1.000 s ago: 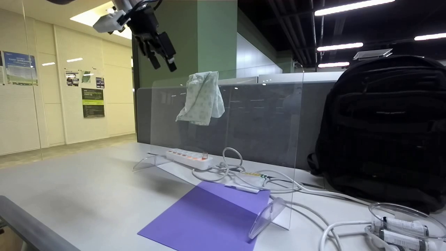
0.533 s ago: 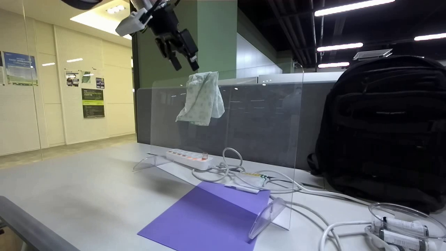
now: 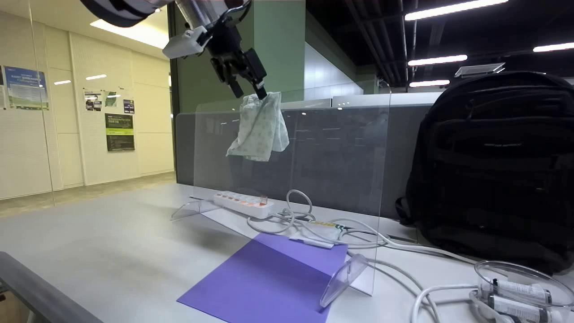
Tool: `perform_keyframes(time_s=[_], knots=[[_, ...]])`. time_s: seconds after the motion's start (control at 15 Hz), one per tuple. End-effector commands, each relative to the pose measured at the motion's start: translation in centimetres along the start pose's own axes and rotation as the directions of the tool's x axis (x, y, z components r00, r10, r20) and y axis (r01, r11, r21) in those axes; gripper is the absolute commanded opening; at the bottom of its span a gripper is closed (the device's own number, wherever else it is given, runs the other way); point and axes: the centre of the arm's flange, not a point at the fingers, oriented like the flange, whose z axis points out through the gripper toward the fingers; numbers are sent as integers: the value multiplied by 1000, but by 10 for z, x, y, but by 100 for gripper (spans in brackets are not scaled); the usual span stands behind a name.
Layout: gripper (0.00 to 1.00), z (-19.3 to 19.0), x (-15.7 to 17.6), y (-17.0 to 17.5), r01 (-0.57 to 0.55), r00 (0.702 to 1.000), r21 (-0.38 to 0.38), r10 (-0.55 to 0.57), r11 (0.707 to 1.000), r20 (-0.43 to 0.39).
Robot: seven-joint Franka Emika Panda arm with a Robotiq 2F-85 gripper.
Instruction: Pick the towel and place it on the table
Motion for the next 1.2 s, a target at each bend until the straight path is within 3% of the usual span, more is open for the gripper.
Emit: perform_keyframes(time_s=[0.0,0.27,0.33,0.4,1.0,1.13], knots=[[100,19,13,-16,28,1000,51,-27,998,-11],[100,33,16,-26,72,997,83,-71,994,-17],[75,36,17,-27,80,997,92,-79,992,-18],[75,38,17,-29,90,996,99,-88,991,-21],[10,43,11,-38,126,992,150,-125,981,-18],[0,42,7,-41,125,992,161,-125,979,-12]])
